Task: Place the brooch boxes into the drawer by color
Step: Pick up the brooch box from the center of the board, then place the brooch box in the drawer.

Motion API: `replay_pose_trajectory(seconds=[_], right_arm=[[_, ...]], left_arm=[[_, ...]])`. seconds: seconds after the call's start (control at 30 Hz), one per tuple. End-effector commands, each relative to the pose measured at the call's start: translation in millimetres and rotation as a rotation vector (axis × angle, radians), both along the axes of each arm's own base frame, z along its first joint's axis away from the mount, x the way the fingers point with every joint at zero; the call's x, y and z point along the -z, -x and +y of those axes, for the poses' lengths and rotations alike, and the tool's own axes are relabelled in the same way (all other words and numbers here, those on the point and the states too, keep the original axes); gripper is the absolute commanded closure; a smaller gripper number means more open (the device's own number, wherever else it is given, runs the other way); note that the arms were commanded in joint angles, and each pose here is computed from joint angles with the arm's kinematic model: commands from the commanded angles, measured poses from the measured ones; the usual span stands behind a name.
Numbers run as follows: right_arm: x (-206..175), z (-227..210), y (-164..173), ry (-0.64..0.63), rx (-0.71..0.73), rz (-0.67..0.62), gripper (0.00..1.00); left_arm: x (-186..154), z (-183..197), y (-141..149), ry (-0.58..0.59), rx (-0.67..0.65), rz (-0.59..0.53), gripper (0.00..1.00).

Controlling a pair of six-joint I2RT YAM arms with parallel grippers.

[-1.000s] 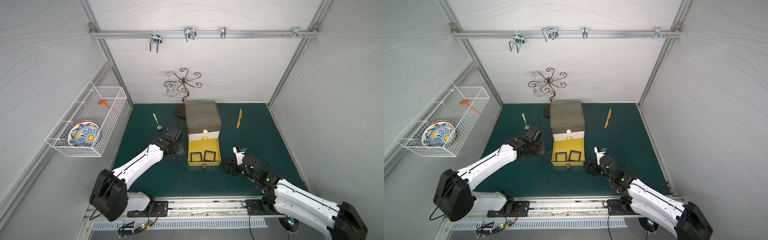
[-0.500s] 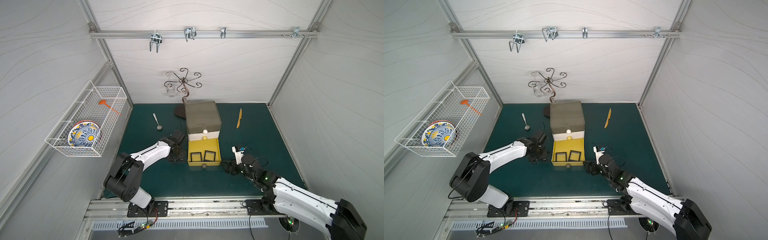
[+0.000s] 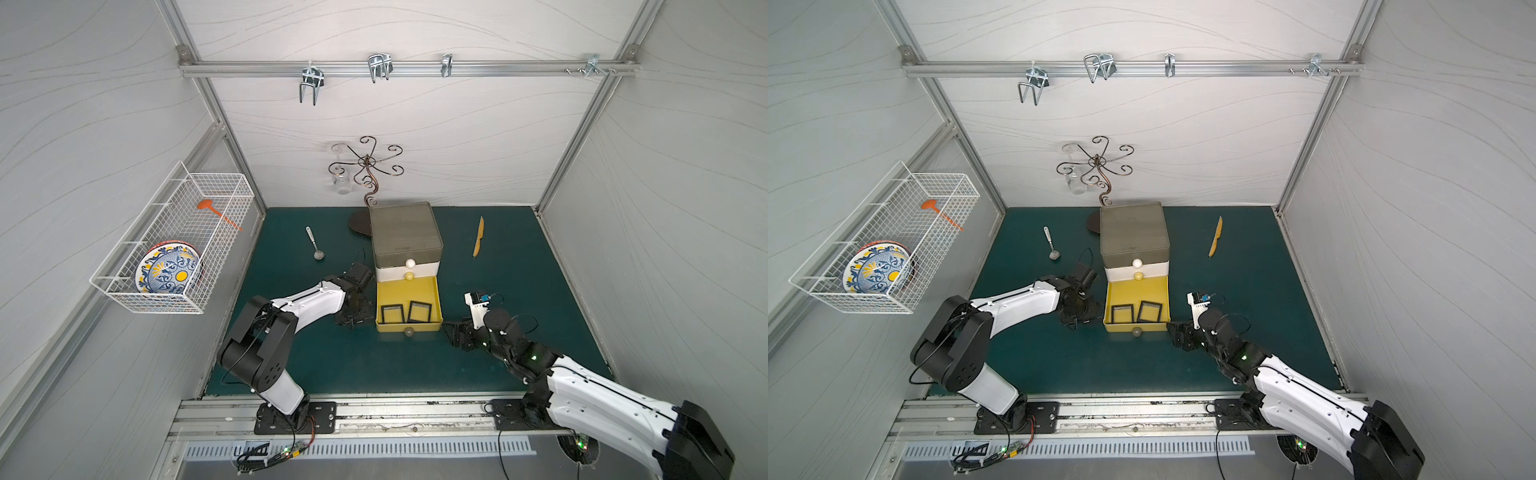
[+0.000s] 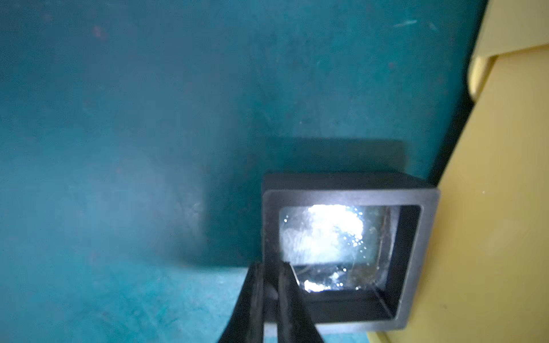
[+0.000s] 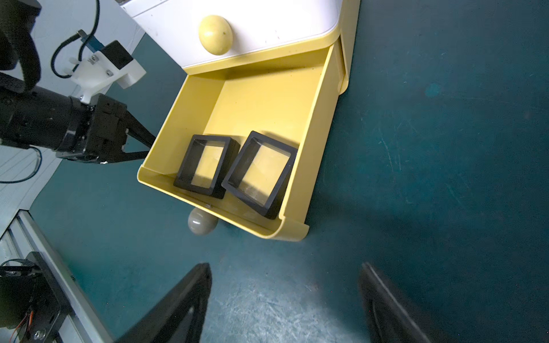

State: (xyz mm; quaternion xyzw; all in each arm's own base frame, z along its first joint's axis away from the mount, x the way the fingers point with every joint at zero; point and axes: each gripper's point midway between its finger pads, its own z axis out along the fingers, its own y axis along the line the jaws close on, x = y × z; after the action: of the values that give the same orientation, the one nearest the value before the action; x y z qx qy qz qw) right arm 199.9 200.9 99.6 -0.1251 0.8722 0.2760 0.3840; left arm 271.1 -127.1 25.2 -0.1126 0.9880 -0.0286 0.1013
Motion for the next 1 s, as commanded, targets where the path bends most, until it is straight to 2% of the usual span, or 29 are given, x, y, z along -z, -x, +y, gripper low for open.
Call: replay_pose_trajectory(seconds=[0.0, 0.17, 0.3, 0.53, 0.6, 0.77, 0.83, 0.93, 0.97], right_arm=[[-2.5, -2.6, -2.4, 0.013, 0.012, -0.007, 0.17], [-1.1, -2.0, -3.1, 0.013, 0.013, -0.005, 0.17], [0.0, -1.0, -4.2, 0.012, 0.015, -0.001, 0.17], [-0.2, 0.6, -4.8, 0.002, 0.019, 0.004, 0.17], [-0.2, 0.0, -4.8, 0.001, 0.021, 0.004, 0.17], [-0.4, -1.1, -3.8, 0.002, 0.021, 0.005, 0.17], [-0.1, -2.1, -3.2, 0.004, 0.023, 0.006, 0.16], [-0.4, -3.1, -2.5, 0.002, 0.023, 0.003, 0.16], [-0.1, -3.3, -2.3, 0.002, 0.023, 0.003, 0.17]], left_arm=[[-40.2, 1.8, -9.6, 0.015, -0.002, -0.092, 1.0], [-102.6, -6.5, -13.7, 0.095, 0.024, -0.227, 1.0], [-124.1, -24.1, -9.5, 0.16, 0.08, -0.259, 1.0], [-104.9, -66.2, -0.5, 0.162, 0.168, -0.239, 1.0], [-96.4, -76.9, -0.5, 0.162, 0.175, -0.235, 0.97], [-73.6, -92.9, -3.0, 0.164, 0.188, -0.206, 0.97], [-68.3, -95.7, -3.5, 0.157, 0.198, -0.191, 0.92], [-65.7, -97.8, -2.8, 0.147, 0.211, -0.184, 0.71], [-66.4, -97.4, -2.9, 0.146, 0.21, -0.186, 0.66]])
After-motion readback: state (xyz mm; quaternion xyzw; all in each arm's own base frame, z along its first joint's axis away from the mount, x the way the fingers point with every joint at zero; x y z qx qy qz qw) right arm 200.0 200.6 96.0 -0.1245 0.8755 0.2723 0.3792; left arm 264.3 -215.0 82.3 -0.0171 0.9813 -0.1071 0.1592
